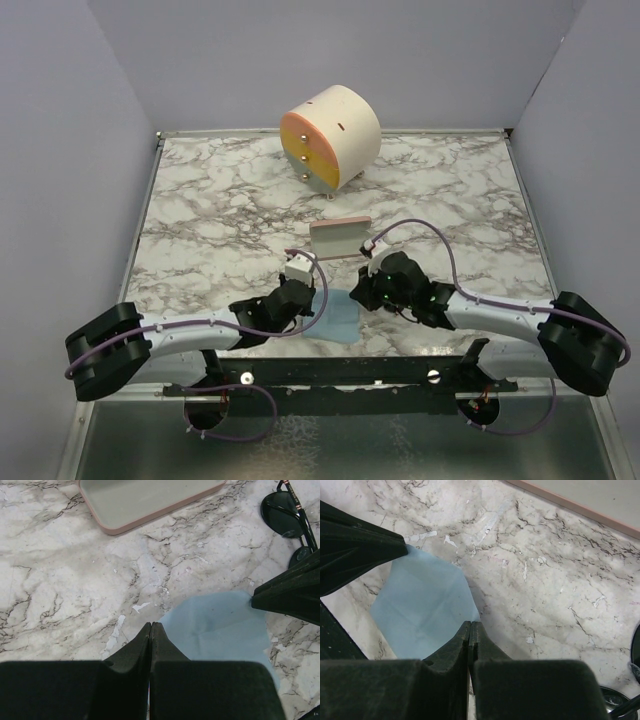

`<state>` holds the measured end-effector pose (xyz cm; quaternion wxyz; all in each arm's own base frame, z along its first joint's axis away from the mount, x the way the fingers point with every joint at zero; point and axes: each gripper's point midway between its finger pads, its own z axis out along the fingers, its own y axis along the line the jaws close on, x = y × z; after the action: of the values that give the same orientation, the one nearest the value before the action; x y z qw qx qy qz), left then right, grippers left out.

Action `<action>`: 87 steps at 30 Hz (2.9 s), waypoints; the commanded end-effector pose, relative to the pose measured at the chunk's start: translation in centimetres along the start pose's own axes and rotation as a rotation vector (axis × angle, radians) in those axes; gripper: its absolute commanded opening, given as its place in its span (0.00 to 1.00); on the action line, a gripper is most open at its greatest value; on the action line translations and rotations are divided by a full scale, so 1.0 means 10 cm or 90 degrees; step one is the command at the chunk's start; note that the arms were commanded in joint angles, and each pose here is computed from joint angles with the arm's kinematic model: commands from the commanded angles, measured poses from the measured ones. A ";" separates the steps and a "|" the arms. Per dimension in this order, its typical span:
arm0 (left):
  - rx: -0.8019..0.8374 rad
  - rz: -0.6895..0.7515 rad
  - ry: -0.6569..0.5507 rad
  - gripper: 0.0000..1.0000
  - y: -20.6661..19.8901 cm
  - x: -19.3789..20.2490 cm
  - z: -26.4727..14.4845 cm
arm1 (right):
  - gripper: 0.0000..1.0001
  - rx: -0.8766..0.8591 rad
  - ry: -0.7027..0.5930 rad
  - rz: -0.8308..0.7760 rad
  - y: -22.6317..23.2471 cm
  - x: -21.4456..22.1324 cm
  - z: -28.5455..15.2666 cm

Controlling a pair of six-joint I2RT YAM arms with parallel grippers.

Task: Organize the sunglasses
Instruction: Fold the glasses cleaning cloth at the center of the board.

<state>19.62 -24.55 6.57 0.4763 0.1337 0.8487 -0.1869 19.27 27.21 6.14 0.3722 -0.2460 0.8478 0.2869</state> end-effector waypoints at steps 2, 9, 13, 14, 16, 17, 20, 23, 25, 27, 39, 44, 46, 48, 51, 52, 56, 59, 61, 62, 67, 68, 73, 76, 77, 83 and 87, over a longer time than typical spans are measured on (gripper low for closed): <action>0.011 0.002 -0.008 0.00 -0.02 -0.05 0.09 | 0.01 0.028 -0.054 -0.009 -0.06 -0.27 0.07; 0.006 0.004 -0.014 0.00 -0.01 -0.12 0.17 | 0.01 0.041 -0.064 -0.007 -0.14 -0.32 0.11; -0.002 0.005 -0.016 0.00 0.00 -0.13 0.19 | 0.01 0.046 -0.065 -0.011 -0.16 -0.35 0.13; 0.000 0.005 -0.018 0.00 -0.01 -0.14 0.20 | 0.01 0.049 -0.068 -0.011 -0.17 -0.36 0.14; -0.001 0.008 -0.019 0.00 -0.02 -0.15 0.23 | 0.01 0.050 -0.070 -0.013 -0.18 -0.38 0.16; -0.001 0.013 -0.017 0.00 -0.03 -0.16 0.25 | 0.01 0.052 -0.070 -0.013 -0.19 -0.39 0.17; -0.002 0.021 -0.004 0.00 -0.05 -0.11 0.31 | 0.01 0.051 -0.064 -0.012 -0.19 -0.40 0.21; -0.007 0.017 -0.009 0.00 -0.03 -0.11 0.30 | 0.01 0.054 -0.066 -0.012 -0.21 -0.38 0.20; -0.014 0.019 -0.013 0.00 0.01 -0.11 0.29 | 0.01 0.058 -0.065 -0.011 -0.23 -0.37 0.20; -0.018 0.019 -0.016 0.00 0.03 -0.12 0.28 | 0.01 0.057 -0.065 -0.008 -0.22 -0.37 0.20; -0.032 0.001 -0.019 0.00 0.13 -0.09 0.25 | 0.01 0.058 -0.062 0.001 -0.25 -0.30 0.17; -0.022 -0.023 -0.028 0.00 0.17 -0.06 0.14 | 0.01 0.048 -0.062 0.001 -0.23 -0.26 0.13; -0.018 -0.026 -0.025 0.00 0.18 -0.02 0.12 | 0.01 0.043 -0.060 0.001 -0.22 -0.25 0.13; -0.016 -0.031 -0.020 0.00 0.19 0.01 0.11 | 0.01 0.040 -0.054 0.001 -0.21 -0.22 0.14; -0.013 -0.034 -0.013 0.00 0.18 0.05 0.11 | 0.01 0.034 -0.047 0.003 -0.20 -0.19 0.13; -0.011 -0.035 -0.012 0.00 0.18 0.06 0.11 | 0.01 0.031 -0.045 0.004 -0.19 -0.18 0.13; -0.005 -0.036 -0.006 0.00 0.15 0.07 0.12 | 0.01 0.026 -0.039 0.007 -0.19 -0.13 0.11; -0.001 -0.037 -0.006 0.00 0.13 0.06 0.12 | 0.01 0.021 -0.033 0.009 -0.18 -0.09 0.10; 0.005 -0.038 -0.005 0.00 0.12 0.06 0.12 | 0.01 0.014 -0.031 0.009 -0.16 -0.07 0.08; 0.006 -0.038 -0.004 0.00 0.11 0.07 0.11 | 0.01 0.010 -0.030 0.008 -0.15 -0.06 0.08; 0.015 -0.038 0.001 0.00 0.08 0.10 0.10 | 0.01 0.000 -0.025 0.011 -0.13 0.00 0.05; 0.017 -0.039 0.002 0.00 0.07 0.10 0.10 | 0.01 -0.002 -0.023 0.012 -0.13 0.02 0.04; 0.032 -0.040 0.004 0.00 0.01 0.14 0.06 | 0.01 -0.010 -0.015 0.015 -0.12 0.09 0.01; 0.033 -0.042 0.005 0.00 0.00 0.17 0.03 | 0.01 -0.016 -0.009 0.017 -0.11 0.13 0.00; 0.036 -0.042 0.007 0.00 -0.01 0.19 0.02 | 0.01 -0.019 -0.007 0.018 -0.10 0.14 0.00; 0.030 -0.036 0.011 0.00 -0.03 0.25 -0.02 | 0.01 -0.030 -0.001 0.021 -0.08 0.18 -0.01; 0.021 -0.036 0.013 0.00 0.01 0.28 -0.05 | 0.01 -0.039 0.001 0.023 -0.06 0.20 -0.02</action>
<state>17.77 -24.78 4.22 0.4509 0.1362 0.8546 -0.2186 18.68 25.82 3.76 0.3538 -0.2402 0.8541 0.2959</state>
